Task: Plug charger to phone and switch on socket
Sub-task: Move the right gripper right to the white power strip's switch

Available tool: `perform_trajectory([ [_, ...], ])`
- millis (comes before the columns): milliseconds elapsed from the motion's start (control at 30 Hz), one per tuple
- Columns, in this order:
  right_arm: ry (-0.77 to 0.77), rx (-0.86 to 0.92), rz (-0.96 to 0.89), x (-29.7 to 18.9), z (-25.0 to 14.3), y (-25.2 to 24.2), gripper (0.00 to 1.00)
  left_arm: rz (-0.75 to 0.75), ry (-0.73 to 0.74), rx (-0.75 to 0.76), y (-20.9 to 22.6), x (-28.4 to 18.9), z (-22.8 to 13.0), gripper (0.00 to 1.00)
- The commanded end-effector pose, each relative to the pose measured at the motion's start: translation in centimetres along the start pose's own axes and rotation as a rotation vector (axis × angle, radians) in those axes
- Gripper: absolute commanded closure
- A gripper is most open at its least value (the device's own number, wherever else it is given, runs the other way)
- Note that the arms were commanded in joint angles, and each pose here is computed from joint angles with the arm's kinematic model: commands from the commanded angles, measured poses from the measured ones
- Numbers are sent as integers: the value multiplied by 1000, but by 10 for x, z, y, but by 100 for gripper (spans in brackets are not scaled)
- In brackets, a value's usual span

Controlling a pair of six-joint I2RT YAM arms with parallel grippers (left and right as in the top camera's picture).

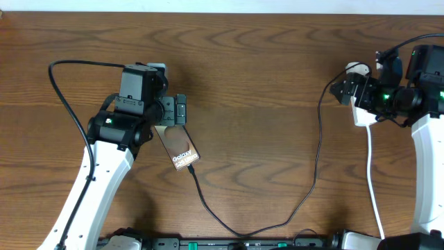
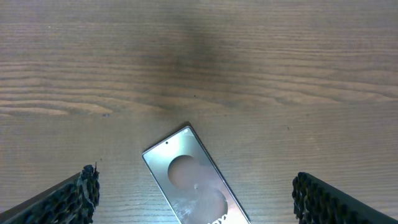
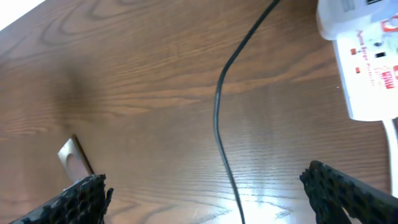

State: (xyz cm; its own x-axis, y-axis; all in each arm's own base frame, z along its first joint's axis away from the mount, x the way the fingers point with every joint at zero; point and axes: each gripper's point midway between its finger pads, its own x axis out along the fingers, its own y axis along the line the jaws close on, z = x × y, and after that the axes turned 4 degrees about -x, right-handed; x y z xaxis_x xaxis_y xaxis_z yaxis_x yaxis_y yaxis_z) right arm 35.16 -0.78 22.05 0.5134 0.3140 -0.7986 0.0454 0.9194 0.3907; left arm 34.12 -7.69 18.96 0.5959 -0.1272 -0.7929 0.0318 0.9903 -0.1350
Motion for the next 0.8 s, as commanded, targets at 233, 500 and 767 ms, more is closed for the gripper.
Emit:
perform_trajectory([
  [233,-33,46,-96,-10,34,-61,1,6,-39,18,-1,-7,12,2],
  [500,43,67,-121,15,61,-120,1,6,-39,18,-1,-7,12,2],
  [767,146,37,-88,77,61,-162,1,6,-38,18,-1,-7,12,2],
])
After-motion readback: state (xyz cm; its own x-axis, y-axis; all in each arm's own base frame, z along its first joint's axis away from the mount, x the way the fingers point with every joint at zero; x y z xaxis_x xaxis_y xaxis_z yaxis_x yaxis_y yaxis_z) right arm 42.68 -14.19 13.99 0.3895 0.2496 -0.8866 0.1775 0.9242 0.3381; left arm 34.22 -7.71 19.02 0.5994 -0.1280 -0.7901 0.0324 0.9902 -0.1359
